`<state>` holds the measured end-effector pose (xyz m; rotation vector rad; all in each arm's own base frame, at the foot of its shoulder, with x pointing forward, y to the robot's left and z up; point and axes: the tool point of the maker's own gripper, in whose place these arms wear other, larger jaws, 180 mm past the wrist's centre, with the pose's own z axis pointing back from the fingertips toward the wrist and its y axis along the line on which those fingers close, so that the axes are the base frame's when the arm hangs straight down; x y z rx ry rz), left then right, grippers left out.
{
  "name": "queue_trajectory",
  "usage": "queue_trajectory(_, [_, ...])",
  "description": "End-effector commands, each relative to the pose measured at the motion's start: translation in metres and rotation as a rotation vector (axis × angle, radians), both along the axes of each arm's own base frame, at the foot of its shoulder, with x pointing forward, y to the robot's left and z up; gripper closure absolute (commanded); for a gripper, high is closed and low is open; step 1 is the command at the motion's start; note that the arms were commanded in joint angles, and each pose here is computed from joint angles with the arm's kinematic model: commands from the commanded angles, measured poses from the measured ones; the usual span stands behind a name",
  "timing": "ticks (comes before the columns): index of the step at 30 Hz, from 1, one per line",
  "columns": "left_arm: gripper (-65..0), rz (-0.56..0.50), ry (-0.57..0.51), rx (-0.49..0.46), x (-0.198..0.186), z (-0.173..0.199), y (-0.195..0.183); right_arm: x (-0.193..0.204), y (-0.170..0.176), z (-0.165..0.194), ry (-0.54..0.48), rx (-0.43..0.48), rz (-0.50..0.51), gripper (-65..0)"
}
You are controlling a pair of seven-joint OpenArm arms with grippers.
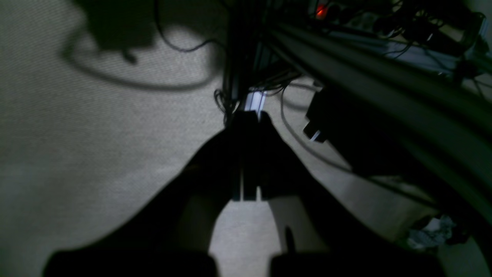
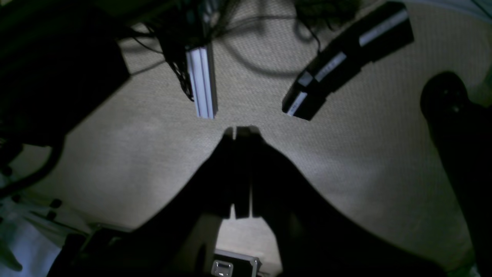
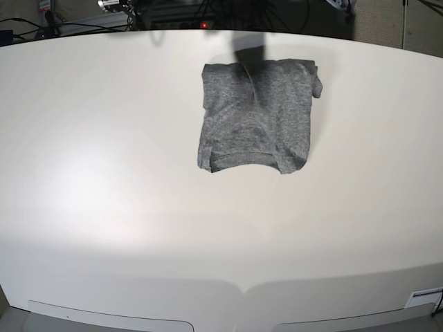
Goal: Fold the T-shirt properly
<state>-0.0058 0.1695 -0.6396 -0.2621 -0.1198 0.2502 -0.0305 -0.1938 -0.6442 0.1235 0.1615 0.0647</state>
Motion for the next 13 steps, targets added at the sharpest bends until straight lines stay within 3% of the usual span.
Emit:
queue_trajectory(1, [0.0, 0.003, 0.005, 0.008, -0.0015, -0.0001, 0.0044, 0.0023, -0.0023, -0.0001, -0.001, -0.006, -0.002, 0.0])
queue_trajectory(13, [0.0, 0.019, 0.006, 0.003, 0.0001, -0.0026, 0.0021, 0.0043, 0.0018, -0.0011, -0.005, 0.0, -0.001, 0.0])
